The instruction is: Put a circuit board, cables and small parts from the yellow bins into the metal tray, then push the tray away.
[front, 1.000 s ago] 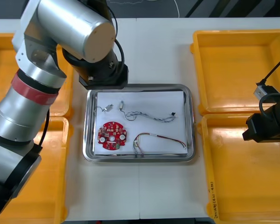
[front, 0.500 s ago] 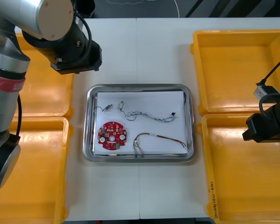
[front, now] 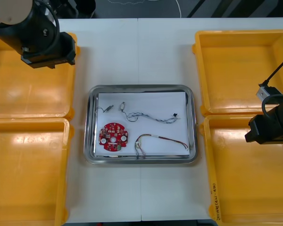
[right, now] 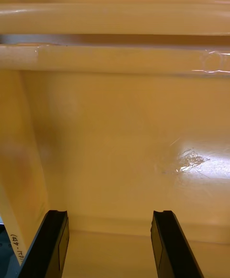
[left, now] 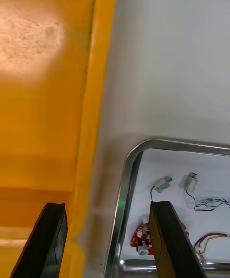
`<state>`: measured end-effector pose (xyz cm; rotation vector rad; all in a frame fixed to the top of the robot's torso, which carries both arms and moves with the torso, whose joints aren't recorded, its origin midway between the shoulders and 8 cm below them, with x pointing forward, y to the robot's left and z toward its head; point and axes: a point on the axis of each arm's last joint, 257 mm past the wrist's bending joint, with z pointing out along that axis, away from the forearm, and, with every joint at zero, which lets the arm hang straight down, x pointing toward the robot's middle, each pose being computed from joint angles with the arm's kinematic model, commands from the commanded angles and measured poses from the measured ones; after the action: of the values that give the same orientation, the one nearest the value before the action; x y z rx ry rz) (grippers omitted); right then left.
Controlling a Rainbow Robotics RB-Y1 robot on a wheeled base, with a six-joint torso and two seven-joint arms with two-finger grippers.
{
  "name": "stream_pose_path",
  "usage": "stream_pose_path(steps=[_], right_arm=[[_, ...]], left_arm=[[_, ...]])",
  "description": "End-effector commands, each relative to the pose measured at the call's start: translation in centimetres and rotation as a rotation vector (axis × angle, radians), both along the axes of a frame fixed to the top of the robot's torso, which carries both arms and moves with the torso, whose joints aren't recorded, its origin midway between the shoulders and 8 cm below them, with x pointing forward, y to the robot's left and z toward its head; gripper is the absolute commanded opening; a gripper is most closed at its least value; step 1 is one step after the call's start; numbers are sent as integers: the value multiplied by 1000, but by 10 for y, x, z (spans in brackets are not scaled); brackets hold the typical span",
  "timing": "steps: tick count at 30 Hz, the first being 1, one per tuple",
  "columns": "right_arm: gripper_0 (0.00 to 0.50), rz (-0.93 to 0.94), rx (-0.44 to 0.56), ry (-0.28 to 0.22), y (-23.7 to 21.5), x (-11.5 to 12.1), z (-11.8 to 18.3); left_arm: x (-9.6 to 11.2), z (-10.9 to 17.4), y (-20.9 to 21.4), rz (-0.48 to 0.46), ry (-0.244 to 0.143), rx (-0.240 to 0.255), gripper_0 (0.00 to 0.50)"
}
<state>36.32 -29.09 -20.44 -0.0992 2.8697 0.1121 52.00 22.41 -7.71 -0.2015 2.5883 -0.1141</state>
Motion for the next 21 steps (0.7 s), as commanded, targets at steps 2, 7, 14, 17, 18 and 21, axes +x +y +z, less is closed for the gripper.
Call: stream_pose_path(steps=[2, 7, 14, 17, 18, 21], right_arm=[[500, -47, -12, -27, -12, 0, 13], [500, -47, -13, -27, -12, 0, 13], [500, -42, -13, -27, -12, 0, 13], [500, -41, -12, -25, -12, 0, 12], [500, -42, -13, -25, -12, -1, 12], [500, -39, -12, -25, -12, 0, 13]], left_arm=[[6, 31, 49, -36, -26, 63, 500], [3, 32, 78, -46, 3, 96, 500], [-11, 23, 109, -33, 45, 90, 500], [-16, 16, 118, -58, 47, 90, 500], [-19, 13, 123, -68, 49, 95, 500], [-26, 6, 132, -86, 48, 104, 500]])
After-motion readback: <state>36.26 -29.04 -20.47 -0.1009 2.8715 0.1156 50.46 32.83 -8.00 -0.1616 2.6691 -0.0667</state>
